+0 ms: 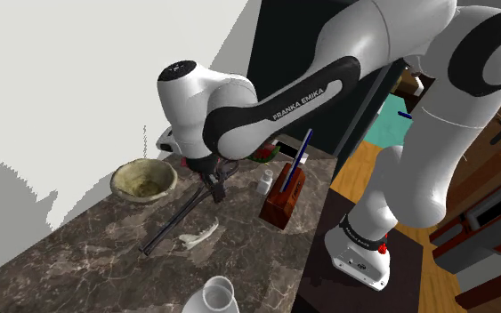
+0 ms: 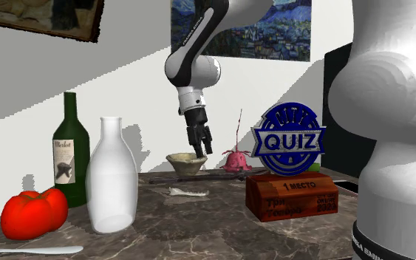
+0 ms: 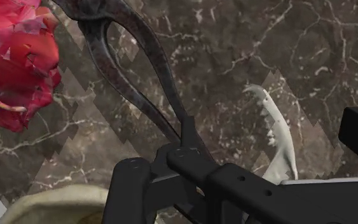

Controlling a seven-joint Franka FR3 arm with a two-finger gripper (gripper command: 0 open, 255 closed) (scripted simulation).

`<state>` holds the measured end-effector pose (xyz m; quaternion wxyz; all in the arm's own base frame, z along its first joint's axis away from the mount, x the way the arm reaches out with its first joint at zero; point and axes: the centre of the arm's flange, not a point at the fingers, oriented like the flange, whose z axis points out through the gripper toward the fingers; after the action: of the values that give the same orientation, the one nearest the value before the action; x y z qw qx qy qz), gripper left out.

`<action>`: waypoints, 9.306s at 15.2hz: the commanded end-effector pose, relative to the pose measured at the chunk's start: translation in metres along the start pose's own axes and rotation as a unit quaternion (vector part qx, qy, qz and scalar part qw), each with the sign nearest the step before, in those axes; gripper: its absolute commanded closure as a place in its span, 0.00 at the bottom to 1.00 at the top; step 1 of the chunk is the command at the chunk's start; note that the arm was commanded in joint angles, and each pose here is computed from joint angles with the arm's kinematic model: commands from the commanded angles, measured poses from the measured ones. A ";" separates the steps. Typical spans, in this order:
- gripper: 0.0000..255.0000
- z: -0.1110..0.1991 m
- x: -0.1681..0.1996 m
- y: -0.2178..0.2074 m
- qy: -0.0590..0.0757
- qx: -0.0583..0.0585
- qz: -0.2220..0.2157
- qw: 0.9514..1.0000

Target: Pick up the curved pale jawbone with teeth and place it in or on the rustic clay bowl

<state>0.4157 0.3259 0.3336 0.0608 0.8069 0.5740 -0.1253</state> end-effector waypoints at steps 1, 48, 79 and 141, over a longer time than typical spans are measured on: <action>0.00 0.010 0.022 -0.016 -0.008 -0.005 -0.040 0.999; 0.00 0.082 0.099 -0.061 -0.001 -0.010 -0.096 0.995; 0.00 0.101 -0.022 -0.056 0.233 -0.097 -0.220 0.942; 1.00 -0.067 -0.011 0.029 0.233 -0.097 -0.220 0.942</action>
<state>0.4358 0.3206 0.3987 -0.0263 0.6570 0.7450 0.1127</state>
